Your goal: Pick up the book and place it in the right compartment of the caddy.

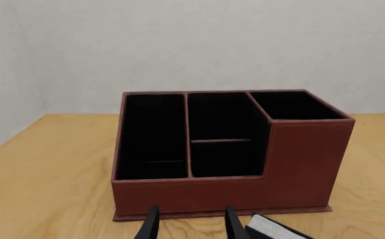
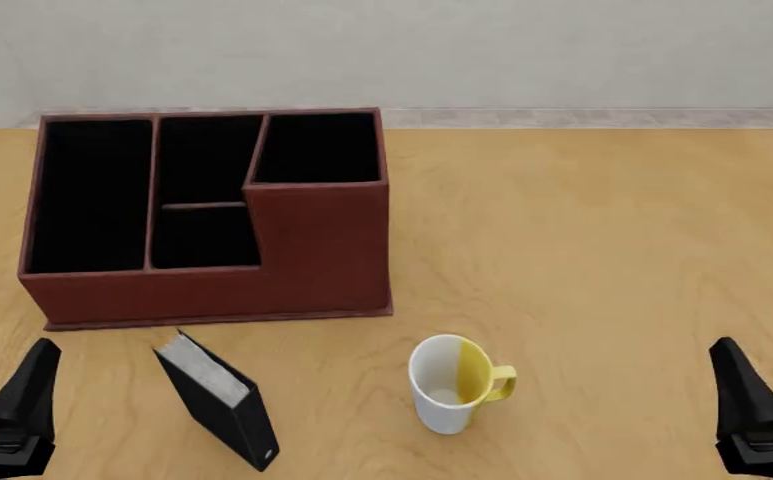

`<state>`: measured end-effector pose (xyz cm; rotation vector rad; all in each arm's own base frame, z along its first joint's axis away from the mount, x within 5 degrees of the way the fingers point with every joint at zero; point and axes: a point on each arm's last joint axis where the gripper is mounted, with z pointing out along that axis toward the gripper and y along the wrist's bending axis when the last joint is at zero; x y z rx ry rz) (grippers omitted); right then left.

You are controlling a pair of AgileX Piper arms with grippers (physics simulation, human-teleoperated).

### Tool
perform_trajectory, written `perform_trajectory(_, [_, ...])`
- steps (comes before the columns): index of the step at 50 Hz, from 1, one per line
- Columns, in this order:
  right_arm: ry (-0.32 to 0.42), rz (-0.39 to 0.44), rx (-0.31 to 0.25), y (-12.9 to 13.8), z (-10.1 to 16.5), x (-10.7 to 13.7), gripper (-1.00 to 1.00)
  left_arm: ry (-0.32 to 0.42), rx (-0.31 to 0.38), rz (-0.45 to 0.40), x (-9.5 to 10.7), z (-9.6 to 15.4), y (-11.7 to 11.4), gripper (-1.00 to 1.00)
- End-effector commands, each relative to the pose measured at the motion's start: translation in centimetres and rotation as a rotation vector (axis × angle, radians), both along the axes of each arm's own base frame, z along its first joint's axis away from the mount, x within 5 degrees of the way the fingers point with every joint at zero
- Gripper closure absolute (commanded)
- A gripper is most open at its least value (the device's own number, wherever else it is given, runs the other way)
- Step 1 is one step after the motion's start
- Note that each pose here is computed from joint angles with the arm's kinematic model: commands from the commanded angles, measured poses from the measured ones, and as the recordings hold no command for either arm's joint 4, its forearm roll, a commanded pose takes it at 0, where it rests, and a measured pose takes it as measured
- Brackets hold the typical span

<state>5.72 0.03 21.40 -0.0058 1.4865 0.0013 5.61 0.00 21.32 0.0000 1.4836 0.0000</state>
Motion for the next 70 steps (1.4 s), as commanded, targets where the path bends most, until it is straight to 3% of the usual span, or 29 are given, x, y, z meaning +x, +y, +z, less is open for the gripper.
perform_trajectory(1, [0.008,0.045,-0.017,0.3,0.9,1.2,-1.00,0.000,0.000,0.000,0.0,0.0,0.0,-1.00])
perform_trajectory(6, [0.066,0.143,-0.066,1.8,2.6,6.1,-1.00,0.000,0.000,0.000,0.0,0.0,0.0,-1.00])
perform_trajectory(9, [0.084,0.191,-0.089,2.7,2.9,7.6,-1.00,0.000,0.000,0.000,0.0,0.0,0.0,-1.00])
perform_trajectory(13, [0.116,0.339,-0.152,6.3,4.3,11.9,-1.00,0.000,0.000,0.000,0.0,0.0,0.0,-1.00])
perform_trajectory(17, [0.140,0.442,-0.179,9.8,5.3,14.8,-1.00,0.000,0.000,0.000,0.0,0.0,0.0,-1.00])
perform_trajectory(21, [0.165,0.605,-0.227,15.3,5.7,16.2,-1.00,0.000,0.000,0.000,0.0,0.0,0.0,-1.00])
perform_trajectory(27, [0.220,0.731,-0.244,20.6,5.1,17.2,-1.00,0.000,0.000,0.000,0.0,0.0,0.0,-1.00])
perform_trajectory(28, [0.241,0.771,-0.225,22.3,4.7,17.1,-1.00,0.000,0.000,0.000,0.0,0.0,0.0,-1.00])
perform_trajectory(30, [0.247,0.794,-0.205,23.2,4.7,16.9,-1.00,0.000,0.000,0.000,0.0,0.0,0.0,-1.00])
perform_trajectory(34, [0.287,0.906,-0.235,27.4,3.4,15.5,-1.00,0.000,0.000,0.000,0.0,0.0,0.0,-1.00])
perform_trajectory(44, [0.340,1.052,-0.236,32.0,1.9,11.9,-1.00,0.000,0.000,0.000,0.0,0.0,0.0,-1.00])
perform_trajectory(53, [0.351,1.108,-0.253,34.5,2.2,10.7,-1.00,0.000,0.000,0.000,0.0,0.0,0.0,-1.00])
perform_trajectory(58, [0.404,1.151,-0.271,36.5,1.6,9.4,-1.00,0.000,0.000,0.000,0.0,0.0,0.0,-1.00])
perform_trajectory(70, [0.459,1.154,-0.315,38.5,1.0,9.9,-1.00,0.000,0.000,0.000,0.0,0.0,0.0,-1.00])
